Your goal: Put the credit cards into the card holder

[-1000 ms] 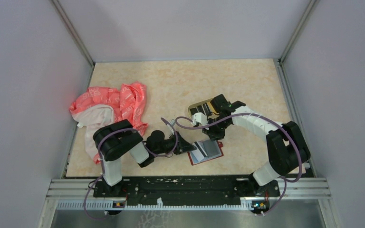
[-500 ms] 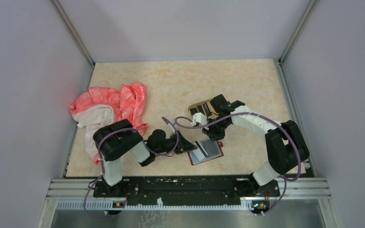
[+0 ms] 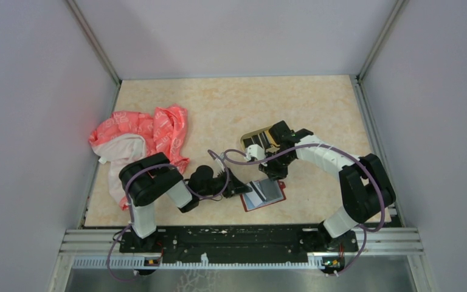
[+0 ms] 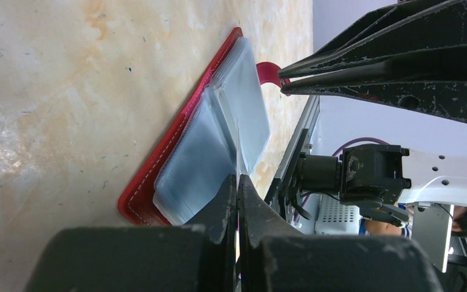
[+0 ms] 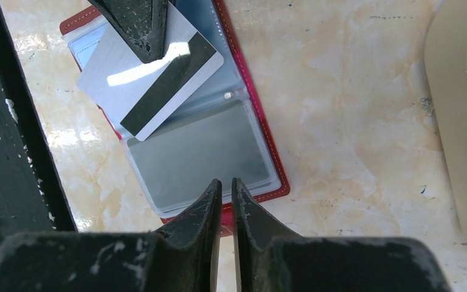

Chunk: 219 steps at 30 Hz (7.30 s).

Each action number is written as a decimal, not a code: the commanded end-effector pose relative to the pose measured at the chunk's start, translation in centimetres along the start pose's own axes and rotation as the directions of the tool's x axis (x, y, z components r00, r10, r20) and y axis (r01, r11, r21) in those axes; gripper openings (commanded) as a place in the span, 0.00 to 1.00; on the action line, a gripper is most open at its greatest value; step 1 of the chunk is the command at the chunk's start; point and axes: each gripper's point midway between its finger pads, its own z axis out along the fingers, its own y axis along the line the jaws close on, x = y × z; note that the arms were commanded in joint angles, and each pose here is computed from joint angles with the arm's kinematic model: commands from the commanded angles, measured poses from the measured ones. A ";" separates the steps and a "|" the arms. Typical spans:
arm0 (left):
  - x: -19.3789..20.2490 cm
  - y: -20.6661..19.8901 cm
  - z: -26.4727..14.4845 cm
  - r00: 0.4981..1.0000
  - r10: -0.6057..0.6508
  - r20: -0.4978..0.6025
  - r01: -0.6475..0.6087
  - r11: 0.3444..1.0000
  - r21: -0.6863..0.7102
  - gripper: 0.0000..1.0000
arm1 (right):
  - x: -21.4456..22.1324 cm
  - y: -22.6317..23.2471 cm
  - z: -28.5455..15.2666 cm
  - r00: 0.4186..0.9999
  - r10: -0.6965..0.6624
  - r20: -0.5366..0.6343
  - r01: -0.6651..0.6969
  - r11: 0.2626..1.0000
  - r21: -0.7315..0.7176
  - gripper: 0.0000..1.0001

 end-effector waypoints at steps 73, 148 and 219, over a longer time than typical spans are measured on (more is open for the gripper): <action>1.8 2.2 2.6 0.985 -0.100 -0.138 0.090 0.993 -0.077 0.00 | -1.7 -0.5 -0.5 0.998 -0.019 0.055 0.020 1.000 -0.016 0.16; 1.5 2.8 3.7 0.972 -0.123 -0.202 0.117 0.992 -0.043 0.13 | -4.8 4.7 5.8 0.820 -0.568 -0.071 0.572 0.816 0.081 0.00; -13.3 -4.4 -9.5 0.616 0.642 0.457 -0.558 0.765 -0.321 0.95 | -5.9 -18.5 -8.3 0.769 0.415 0.486 -0.608 0.710 0.356 0.67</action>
